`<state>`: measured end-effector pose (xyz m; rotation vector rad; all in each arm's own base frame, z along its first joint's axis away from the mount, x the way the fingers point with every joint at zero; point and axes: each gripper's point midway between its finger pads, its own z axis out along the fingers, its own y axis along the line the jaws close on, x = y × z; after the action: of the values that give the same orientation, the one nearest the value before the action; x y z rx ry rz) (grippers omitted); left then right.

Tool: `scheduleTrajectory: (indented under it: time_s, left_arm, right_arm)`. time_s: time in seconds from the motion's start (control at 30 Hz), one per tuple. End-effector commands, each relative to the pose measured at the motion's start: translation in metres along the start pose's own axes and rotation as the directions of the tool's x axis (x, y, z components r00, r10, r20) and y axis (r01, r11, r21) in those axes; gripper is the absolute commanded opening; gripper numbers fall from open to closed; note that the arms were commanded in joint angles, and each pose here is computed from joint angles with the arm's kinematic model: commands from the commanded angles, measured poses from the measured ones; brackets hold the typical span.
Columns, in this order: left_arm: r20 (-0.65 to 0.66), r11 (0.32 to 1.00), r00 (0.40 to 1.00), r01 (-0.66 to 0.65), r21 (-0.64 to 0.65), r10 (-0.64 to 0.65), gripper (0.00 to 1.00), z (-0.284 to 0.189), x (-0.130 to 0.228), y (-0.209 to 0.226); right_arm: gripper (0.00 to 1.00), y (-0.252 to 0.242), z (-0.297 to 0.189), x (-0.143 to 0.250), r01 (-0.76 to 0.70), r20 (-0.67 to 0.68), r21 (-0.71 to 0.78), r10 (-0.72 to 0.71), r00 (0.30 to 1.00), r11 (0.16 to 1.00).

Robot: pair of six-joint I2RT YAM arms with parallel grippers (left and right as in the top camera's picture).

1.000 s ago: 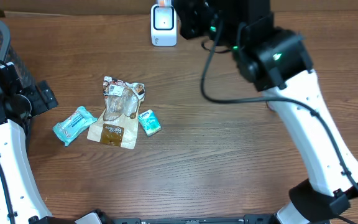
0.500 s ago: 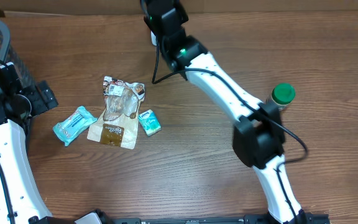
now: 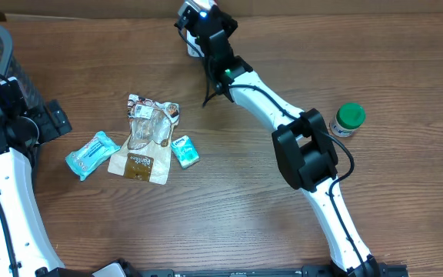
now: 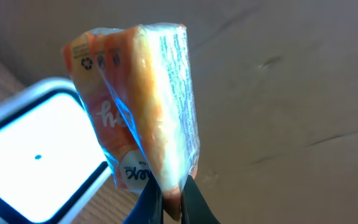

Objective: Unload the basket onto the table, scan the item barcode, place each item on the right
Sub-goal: 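Hold the orange pack in front of the scanner window, then carry the orange pack right and place it beside the jar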

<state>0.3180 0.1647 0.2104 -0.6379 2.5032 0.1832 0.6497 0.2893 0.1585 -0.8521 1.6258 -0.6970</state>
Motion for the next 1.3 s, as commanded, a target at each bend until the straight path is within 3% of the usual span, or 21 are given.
scheduleTrajectory:
  time_s: [0.0,0.6,0.83,1.0,1.1,1.27]
  left_arm:
    - [0.021,1.0,1.0,0.017,-0.02,-0.017,1.0,-0.005,-0.004,0.007]
    - [0.021,1.0,1.0,0.017,-0.02,-0.017,1.0,-0.005,-0.004,0.007]
    - [0.021,1.0,1.0,0.017,-0.02,-0.017,1.0,-0.005,-0.004,0.007]
    - [0.021,1.0,1.0,0.017,-0.02,-0.017,1.0,-0.005,-0.004,0.007]
    - [0.021,1.0,1.0,0.017,-0.02,-0.017,1.0,-0.005,-0.004,0.007]
    - [0.021,1.0,1.0,0.017,-0.02,-0.017,1.0,-0.005,-0.004,0.007]
  right_arm:
    - [0.04,0.006,0.005,0.001,0.035,0.023,-0.027,-0.034,0.999,0.999]
    - [0.04,0.026,-0.008,-0.017,0.043,0.044,-0.064,-0.04,0.998,0.997]
    - [0.04,0.005,-0.03,-0.037,-0.148,0.026,-0.113,0.151,0.988,0.983]
    - [0.04,-0.016,-0.073,-0.061,-0.299,-0.021,-0.266,0.305,0.952,0.916]
    - [0.04,-0.026,-0.107,-0.06,-0.474,-0.159,-0.342,0.447,0.88,0.812]
    - [0.04,-0.022,-0.168,-0.012,-0.736,-0.537,-0.3,0.53,0.656,0.607]
